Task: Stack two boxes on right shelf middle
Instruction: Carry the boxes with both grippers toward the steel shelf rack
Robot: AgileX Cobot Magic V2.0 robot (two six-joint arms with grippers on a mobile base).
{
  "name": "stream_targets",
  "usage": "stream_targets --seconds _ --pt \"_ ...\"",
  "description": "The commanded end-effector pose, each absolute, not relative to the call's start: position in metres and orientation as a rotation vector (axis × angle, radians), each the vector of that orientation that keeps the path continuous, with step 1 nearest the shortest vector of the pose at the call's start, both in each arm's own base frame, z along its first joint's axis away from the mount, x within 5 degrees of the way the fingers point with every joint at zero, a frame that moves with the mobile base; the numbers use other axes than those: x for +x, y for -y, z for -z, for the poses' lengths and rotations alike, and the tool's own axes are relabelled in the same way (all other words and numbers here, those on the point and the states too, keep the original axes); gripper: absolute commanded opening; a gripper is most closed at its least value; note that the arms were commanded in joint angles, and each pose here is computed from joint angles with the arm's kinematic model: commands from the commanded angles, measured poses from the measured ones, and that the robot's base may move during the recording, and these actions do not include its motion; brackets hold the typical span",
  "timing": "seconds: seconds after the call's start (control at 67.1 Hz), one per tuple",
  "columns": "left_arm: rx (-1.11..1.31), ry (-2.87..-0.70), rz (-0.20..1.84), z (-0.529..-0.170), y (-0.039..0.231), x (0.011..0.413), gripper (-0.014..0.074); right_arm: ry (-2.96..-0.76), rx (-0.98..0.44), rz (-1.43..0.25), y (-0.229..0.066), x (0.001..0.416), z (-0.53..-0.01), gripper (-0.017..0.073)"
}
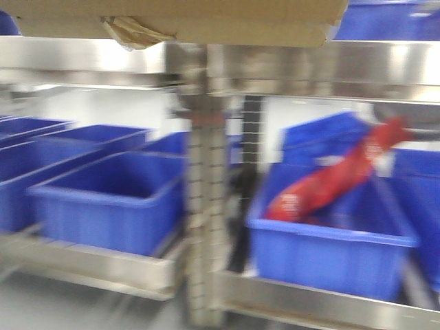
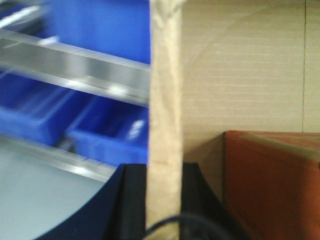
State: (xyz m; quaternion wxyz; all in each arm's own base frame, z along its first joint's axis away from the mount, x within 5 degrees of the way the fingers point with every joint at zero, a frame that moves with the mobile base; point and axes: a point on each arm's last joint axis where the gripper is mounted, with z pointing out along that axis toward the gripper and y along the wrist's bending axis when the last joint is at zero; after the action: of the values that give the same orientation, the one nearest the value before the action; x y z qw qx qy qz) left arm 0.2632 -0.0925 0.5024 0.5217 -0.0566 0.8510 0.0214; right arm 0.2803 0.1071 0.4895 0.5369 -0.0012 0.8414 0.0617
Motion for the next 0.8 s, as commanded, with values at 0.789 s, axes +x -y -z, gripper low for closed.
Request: stream_targets --seconds 0.789 --pt "-0.138 -1.993 -0.069 -0.5106 0.0881 0.2598 -0.0111 -1.911 -0.009 -0.141 -0.1017 0.2758 -0.5042 -0.0169"
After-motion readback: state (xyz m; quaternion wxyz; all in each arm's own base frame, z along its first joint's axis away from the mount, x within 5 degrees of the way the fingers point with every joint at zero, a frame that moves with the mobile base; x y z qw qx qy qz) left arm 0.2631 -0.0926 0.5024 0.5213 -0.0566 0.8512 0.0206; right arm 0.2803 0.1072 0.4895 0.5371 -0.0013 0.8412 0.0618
